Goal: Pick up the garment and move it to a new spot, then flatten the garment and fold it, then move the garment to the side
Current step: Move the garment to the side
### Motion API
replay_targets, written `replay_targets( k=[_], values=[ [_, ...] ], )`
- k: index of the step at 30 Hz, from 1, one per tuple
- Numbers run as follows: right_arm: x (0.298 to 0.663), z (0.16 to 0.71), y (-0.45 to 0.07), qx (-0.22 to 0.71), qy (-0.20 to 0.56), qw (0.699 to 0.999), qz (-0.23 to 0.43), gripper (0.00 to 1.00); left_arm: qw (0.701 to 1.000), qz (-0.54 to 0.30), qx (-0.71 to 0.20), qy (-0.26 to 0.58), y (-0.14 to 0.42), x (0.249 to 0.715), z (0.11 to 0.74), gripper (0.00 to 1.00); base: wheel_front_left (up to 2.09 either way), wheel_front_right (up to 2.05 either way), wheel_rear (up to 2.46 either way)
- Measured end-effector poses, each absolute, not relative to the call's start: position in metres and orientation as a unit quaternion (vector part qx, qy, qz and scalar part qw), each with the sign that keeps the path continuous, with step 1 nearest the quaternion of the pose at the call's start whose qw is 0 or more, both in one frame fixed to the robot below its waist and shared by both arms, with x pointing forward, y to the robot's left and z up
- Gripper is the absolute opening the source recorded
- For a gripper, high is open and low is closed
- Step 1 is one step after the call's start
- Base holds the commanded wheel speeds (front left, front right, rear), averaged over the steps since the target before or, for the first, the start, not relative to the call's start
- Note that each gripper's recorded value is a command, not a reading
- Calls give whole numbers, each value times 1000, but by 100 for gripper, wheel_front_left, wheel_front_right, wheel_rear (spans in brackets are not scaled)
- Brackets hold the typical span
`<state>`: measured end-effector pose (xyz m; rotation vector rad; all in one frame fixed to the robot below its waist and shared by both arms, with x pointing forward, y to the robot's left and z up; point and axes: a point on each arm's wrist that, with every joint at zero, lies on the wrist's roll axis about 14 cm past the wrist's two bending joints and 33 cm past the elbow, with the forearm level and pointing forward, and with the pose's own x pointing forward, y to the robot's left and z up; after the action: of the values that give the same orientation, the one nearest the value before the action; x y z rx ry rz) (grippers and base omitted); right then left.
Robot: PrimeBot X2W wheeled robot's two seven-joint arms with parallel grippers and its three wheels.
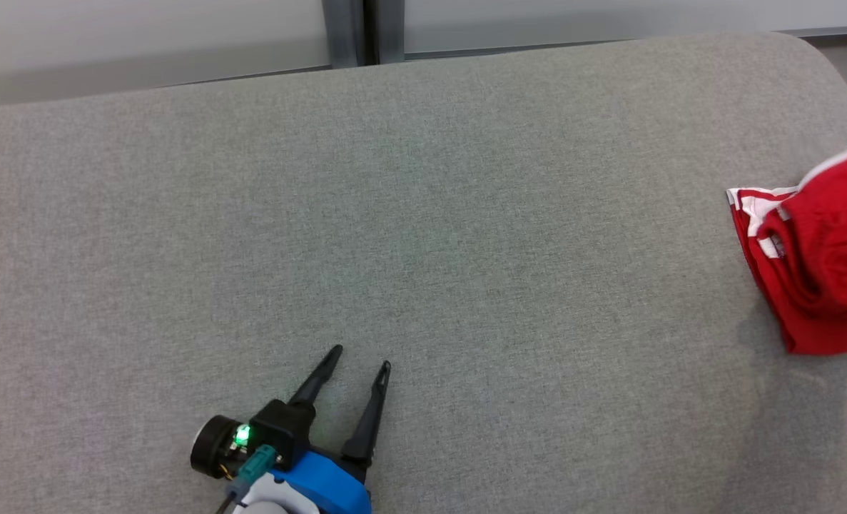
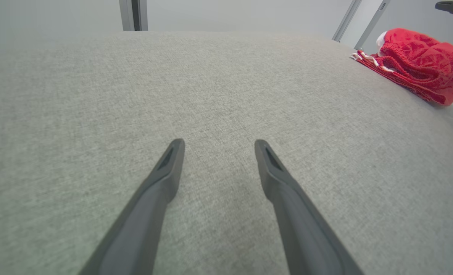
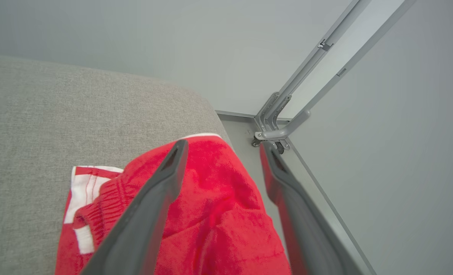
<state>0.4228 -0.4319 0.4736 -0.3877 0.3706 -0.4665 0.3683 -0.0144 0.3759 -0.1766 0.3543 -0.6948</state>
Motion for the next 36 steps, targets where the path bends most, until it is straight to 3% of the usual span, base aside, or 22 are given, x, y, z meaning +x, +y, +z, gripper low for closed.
replay_targets(
  k=[13, 23, 36],
  values=[
    [480, 522, -307, -107, 15, 987, -123, 100, 965, -223, -90, 108, 46, 407, 414, 100, 0, 0, 0],
    [428, 458, -218, -4, 56, 998, -18, 100, 988, -97, -85, 90, 127, 395, 425, 100, 0, 0, 0],
    [384, 442, -192, 60, 69, 996, 4, 100, 991, -34, -88, 98, 165, 355, 420, 100, 0, 0, 0]
  ],
)
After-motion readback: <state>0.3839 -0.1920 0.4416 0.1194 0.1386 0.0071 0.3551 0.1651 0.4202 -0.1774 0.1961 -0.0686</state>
